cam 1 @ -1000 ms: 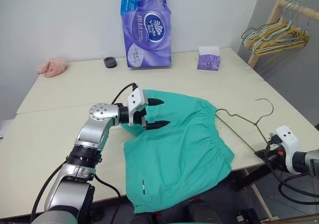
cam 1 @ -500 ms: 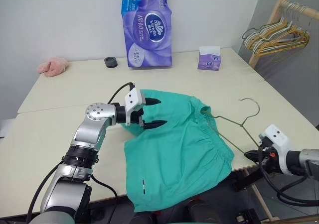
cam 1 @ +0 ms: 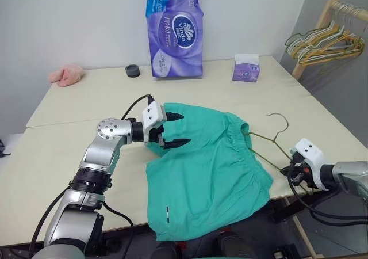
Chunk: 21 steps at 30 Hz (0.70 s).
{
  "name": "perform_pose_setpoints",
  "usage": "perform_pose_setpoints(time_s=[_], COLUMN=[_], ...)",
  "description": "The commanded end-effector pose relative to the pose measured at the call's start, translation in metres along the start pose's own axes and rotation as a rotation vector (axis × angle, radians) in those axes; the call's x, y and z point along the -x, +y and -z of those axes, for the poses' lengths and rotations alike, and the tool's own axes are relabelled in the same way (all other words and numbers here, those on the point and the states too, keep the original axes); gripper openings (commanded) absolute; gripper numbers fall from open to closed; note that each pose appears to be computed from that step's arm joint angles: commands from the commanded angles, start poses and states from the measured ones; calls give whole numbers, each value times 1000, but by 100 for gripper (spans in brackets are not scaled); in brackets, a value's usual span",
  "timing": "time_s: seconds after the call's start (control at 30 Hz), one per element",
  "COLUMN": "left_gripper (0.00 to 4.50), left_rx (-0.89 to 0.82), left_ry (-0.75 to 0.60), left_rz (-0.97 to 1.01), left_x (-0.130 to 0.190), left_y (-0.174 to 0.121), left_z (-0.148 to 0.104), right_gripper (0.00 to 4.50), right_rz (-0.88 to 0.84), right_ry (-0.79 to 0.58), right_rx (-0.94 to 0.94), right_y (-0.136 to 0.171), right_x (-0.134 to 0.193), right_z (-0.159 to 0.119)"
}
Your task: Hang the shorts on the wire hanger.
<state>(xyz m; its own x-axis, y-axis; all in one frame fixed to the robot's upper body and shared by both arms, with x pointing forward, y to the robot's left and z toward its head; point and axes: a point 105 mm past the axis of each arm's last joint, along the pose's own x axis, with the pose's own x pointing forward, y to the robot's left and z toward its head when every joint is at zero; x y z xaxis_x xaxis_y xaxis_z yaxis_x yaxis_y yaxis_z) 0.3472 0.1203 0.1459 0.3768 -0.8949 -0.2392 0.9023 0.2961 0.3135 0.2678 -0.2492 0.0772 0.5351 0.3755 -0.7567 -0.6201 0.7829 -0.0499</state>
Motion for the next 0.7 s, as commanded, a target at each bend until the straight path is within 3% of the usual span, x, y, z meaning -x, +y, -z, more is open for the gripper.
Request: perform_pose_setpoints(time_s=[0.03, 0.3, 0.47, 0.7], left_gripper=[447, 447, 447, 447], left_rx=[-52, -36, -8, 89], left_ry=[-35, -86, -104, -92], left_rz=[-41, -99, -136, -130], left_x=[5, 5, 7, 18], left_y=[9, 19, 23, 31], left_z=[-15, -26, -28, -29], right_gripper=[0, 0, 0, 0], right_rz=[-32, -82, -83, -134], right_ry=[-58, -90, -156, -311], right_rx=[0, -103, -93, 114], right_y=[-5, -12, -11, 30], right_x=[-2, -33, -34, -10], right_z=[-23, -48, -66, -110])
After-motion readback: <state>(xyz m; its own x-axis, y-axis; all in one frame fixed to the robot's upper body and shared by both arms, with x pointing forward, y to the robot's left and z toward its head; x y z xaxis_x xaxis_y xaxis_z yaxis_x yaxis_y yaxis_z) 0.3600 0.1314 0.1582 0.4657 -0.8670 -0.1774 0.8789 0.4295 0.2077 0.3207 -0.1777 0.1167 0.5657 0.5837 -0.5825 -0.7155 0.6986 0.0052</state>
